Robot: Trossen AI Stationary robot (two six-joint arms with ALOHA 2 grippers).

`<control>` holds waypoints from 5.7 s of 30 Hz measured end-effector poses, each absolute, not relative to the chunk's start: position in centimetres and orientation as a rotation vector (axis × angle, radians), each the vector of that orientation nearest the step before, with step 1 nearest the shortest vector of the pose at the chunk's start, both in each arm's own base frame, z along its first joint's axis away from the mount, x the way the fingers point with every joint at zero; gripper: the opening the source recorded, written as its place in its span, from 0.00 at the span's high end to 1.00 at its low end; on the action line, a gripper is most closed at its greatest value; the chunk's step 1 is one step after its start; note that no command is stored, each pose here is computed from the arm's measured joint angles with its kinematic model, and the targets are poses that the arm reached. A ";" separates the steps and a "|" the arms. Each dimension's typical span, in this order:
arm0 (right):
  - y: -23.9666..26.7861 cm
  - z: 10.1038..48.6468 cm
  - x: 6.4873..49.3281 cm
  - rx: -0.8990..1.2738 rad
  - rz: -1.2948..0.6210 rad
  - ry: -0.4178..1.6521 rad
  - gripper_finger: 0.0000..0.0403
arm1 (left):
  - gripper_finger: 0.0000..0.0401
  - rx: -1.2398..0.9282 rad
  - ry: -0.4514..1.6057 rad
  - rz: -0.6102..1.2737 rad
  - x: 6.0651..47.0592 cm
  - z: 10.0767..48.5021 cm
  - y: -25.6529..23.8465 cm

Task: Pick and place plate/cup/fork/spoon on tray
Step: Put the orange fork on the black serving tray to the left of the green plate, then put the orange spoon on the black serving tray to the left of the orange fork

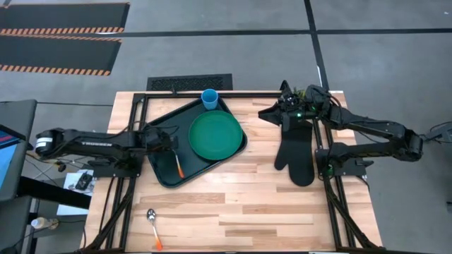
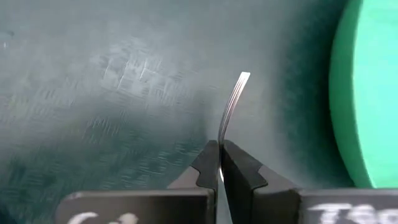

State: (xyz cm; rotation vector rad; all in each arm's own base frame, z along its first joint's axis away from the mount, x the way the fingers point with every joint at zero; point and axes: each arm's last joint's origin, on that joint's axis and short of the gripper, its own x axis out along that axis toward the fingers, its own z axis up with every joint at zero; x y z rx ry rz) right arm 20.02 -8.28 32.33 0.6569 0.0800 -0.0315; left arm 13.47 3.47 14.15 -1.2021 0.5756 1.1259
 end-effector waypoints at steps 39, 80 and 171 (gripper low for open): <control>-8.3 32.1 20.0 0.649 -0.036 0.098 0.60 | 0.70 -1.294 0.505 1.232 13.5 13.8 3.6; -8.2 31.9 20.0 0.653 -0.043 0.123 0.62 | 0.95 -1.394 0.327 1.166 13.1 11.1 3.5; -8.1 31.1 19.9 0.661 -0.061 0.196 0.62 | 0.86 -1.151 1.450 1.230 18.4 14.4 -24.9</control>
